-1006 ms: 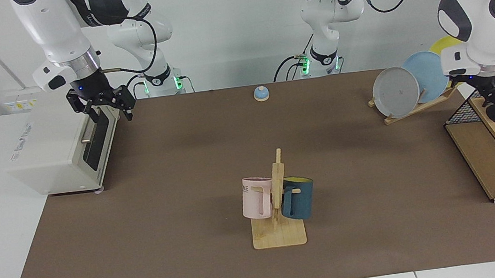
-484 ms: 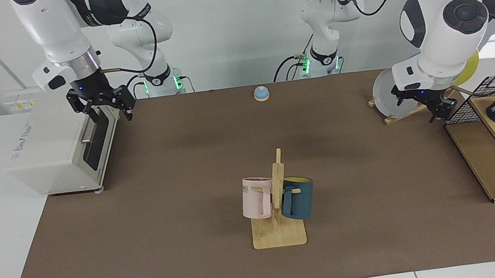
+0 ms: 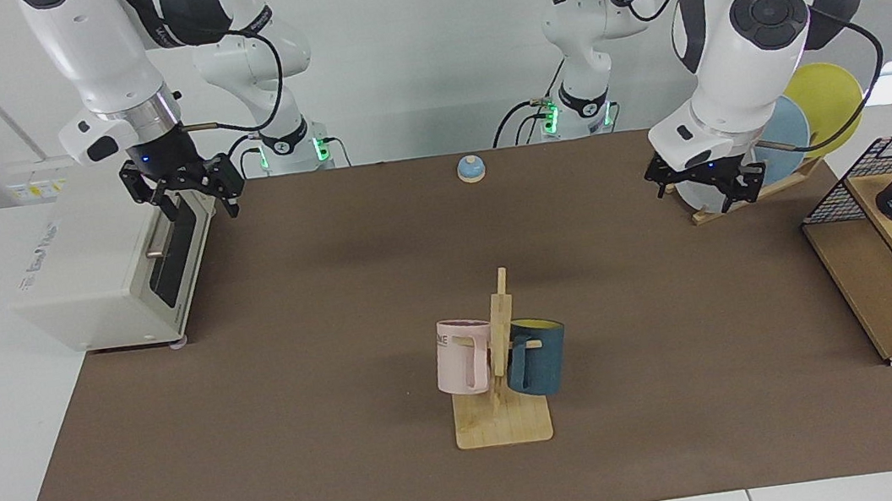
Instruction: Put markers into pen holder
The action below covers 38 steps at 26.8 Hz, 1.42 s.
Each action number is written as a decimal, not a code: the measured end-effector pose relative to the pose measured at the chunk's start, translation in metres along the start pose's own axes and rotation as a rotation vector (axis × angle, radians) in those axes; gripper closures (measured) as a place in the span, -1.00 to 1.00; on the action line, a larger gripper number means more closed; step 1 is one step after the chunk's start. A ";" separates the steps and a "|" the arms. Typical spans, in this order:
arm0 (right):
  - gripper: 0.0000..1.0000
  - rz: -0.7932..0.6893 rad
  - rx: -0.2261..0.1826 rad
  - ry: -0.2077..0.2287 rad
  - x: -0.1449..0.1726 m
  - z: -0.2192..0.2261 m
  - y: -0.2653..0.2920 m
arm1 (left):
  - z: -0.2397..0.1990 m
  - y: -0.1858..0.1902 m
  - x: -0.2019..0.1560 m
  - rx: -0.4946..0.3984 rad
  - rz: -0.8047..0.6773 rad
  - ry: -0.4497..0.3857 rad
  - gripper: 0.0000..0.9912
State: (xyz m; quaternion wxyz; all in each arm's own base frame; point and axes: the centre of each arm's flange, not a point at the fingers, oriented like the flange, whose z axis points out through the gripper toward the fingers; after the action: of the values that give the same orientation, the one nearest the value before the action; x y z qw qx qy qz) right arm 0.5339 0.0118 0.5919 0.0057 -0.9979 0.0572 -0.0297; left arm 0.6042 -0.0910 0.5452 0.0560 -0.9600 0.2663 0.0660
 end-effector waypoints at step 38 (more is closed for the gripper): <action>-1.00 0.000 0.000 0.000 0.000 0.000 0.000 | -0.042 -0.037 -0.078 -0.107 -0.358 0.163 -1.00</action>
State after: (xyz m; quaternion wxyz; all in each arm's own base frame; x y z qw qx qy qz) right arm 0.5339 0.0118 0.5919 0.0057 -0.9979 0.0572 -0.0297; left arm 0.5609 -0.0258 0.6012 -0.0059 -0.9958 0.0911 -0.0089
